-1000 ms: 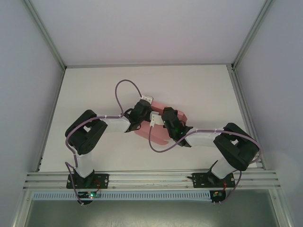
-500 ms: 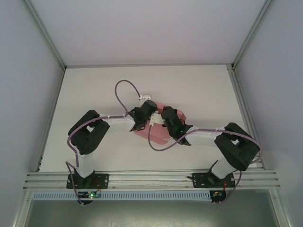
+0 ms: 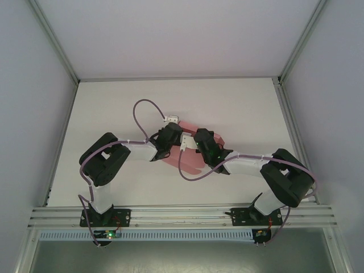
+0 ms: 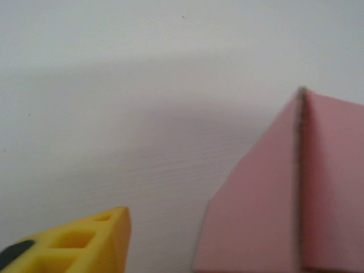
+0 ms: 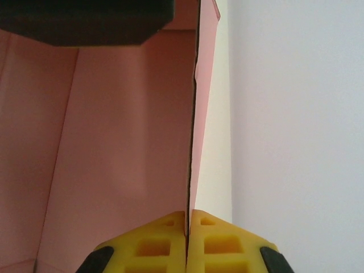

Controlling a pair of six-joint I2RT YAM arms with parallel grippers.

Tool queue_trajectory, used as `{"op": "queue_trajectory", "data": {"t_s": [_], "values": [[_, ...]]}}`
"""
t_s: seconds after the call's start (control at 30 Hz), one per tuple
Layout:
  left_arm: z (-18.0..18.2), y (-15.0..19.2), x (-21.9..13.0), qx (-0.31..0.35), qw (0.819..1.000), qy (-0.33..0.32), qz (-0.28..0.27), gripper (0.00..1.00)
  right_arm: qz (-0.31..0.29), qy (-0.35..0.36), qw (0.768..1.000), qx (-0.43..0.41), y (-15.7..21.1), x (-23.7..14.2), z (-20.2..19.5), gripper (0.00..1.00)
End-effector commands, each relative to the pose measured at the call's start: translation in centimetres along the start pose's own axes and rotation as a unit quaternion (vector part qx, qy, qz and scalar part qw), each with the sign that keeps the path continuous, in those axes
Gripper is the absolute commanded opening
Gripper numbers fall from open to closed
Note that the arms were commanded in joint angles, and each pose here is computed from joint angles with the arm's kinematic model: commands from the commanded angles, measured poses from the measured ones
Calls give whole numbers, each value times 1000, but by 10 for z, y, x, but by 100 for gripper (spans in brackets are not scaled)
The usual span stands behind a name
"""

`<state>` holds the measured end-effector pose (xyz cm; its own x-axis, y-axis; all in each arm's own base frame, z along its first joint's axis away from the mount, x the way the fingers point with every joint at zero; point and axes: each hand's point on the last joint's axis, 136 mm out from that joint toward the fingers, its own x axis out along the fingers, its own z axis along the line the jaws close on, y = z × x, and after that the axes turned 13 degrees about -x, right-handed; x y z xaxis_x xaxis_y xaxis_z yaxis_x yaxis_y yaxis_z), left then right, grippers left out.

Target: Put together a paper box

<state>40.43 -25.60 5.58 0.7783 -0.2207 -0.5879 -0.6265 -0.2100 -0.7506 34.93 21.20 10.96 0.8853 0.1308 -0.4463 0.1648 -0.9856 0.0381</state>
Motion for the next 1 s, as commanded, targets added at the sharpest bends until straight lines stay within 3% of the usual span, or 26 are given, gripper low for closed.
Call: {"op": "queue_trajectory", "data": {"t_s": [0.0,0.1,0.5,0.7,0.9,0.97], "values": [[55,-2,-1,17,998,-66,6,56,55,-61,996,-37,27,-4,35,0],[45,-10,-12,21,999,-39,4,62,54,-60,996,-39,26,-3,34,0],[13,-11,-15,25,999,38,28,64,41,-63,997,-25,20,0,31,0],[10,-15,-10,33,999,33,26,43,30,-53,998,-17,13,3,24,0],[15,-15,-8,37,999,22,13,3,11,-40,999,-7,-2,-2,10,0],[17,-17,-8,33,999,16,3,0,0,-28,999,27,-8,-7,-5,26]]}}
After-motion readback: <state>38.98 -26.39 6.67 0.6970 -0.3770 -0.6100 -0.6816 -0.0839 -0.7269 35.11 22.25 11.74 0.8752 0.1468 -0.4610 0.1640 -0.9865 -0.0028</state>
